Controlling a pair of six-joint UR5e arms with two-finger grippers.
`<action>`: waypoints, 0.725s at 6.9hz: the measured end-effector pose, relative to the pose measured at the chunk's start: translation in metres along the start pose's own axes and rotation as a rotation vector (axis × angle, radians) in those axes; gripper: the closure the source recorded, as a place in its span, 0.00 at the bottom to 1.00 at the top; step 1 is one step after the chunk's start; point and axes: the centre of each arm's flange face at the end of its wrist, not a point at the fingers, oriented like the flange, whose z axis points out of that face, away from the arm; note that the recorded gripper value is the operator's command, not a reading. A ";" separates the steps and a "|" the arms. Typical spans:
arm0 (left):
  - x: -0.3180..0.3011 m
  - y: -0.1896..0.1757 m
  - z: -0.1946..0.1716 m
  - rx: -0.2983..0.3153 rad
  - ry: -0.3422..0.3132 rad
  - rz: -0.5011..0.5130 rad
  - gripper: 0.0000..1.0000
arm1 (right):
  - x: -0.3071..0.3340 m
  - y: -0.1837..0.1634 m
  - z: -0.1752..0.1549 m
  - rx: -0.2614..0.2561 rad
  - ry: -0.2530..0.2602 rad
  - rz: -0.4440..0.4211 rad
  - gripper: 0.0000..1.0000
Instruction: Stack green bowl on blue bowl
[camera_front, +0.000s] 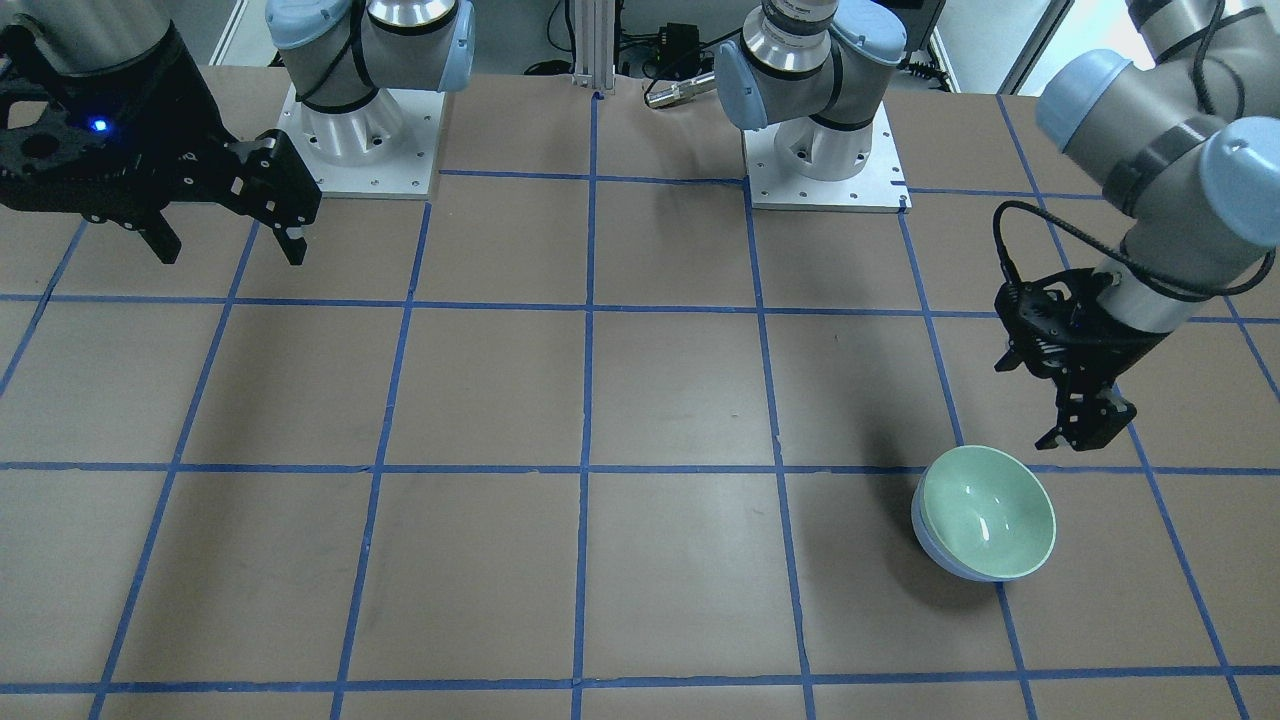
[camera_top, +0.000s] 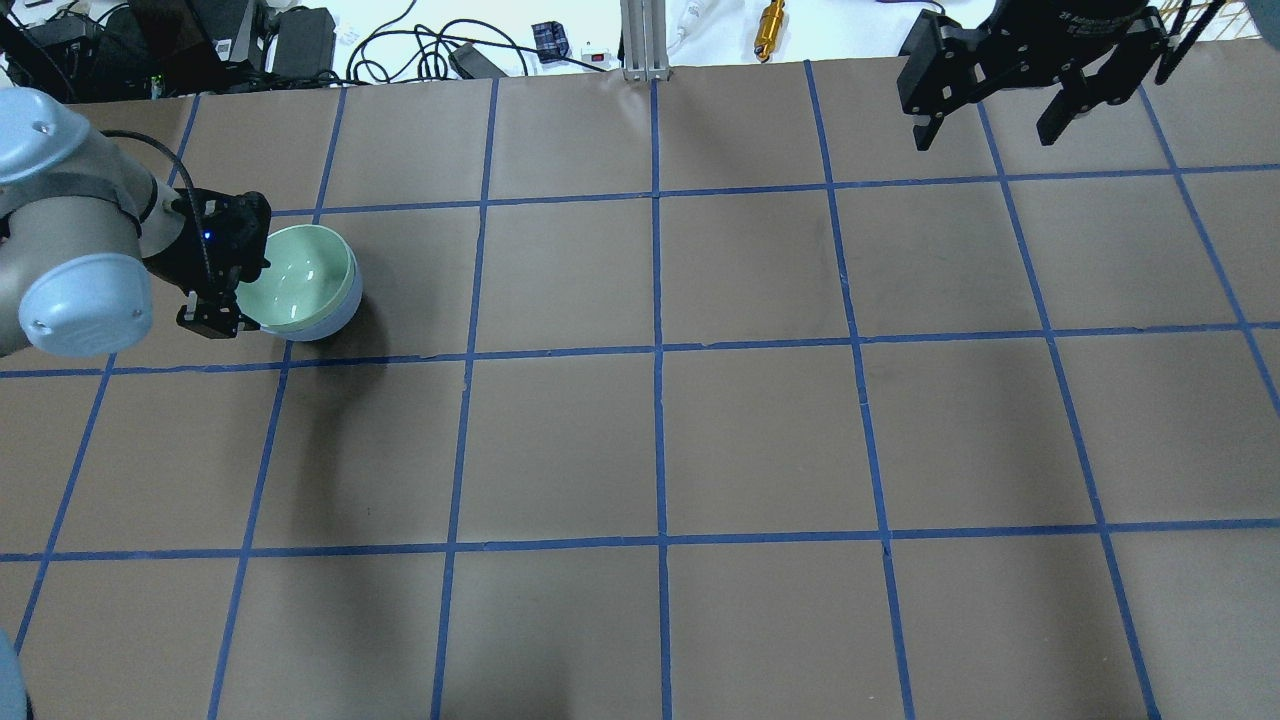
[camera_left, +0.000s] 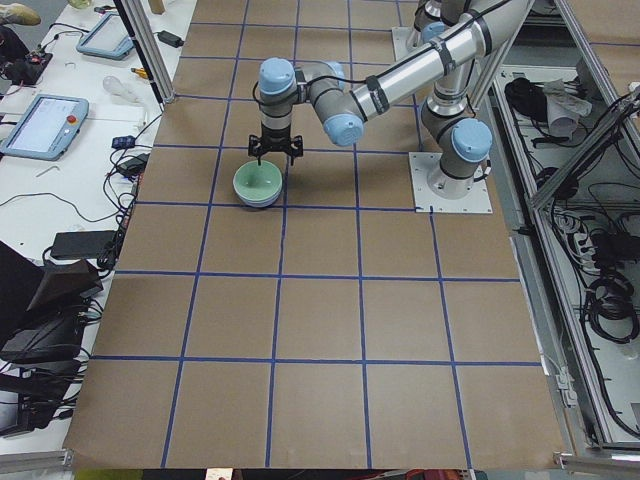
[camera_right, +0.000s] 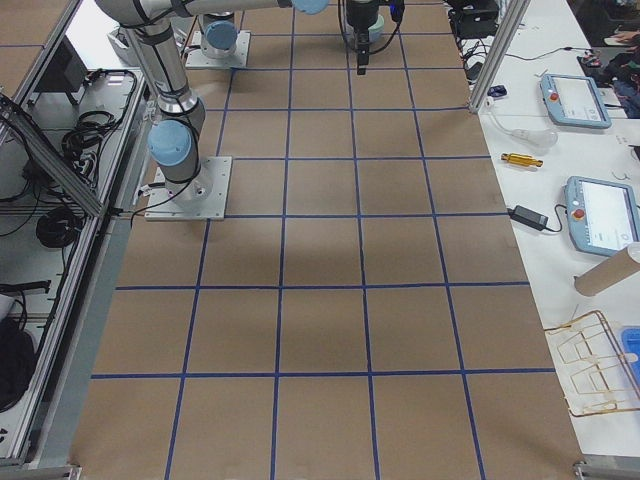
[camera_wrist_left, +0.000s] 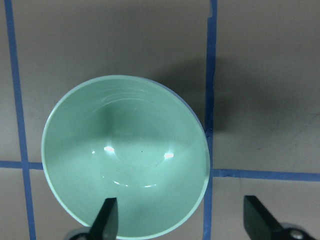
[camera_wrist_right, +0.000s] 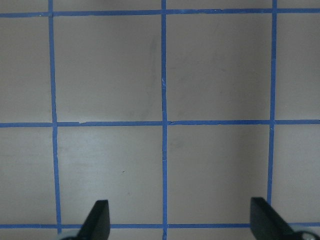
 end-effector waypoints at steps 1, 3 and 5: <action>0.015 -0.013 -0.042 0.008 0.024 -0.146 0.00 | 0.000 0.000 0.000 -0.001 0.000 0.000 0.00; 0.047 -0.057 -0.102 0.010 0.035 -0.538 0.00 | 0.000 0.000 0.001 -0.001 0.000 0.000 0.00; 0.069 -0.142 -0.128 0.013 0.016 -0.930 0.00 | 0.000 0.000 0.001 -0.001 0.000 0.000 0.00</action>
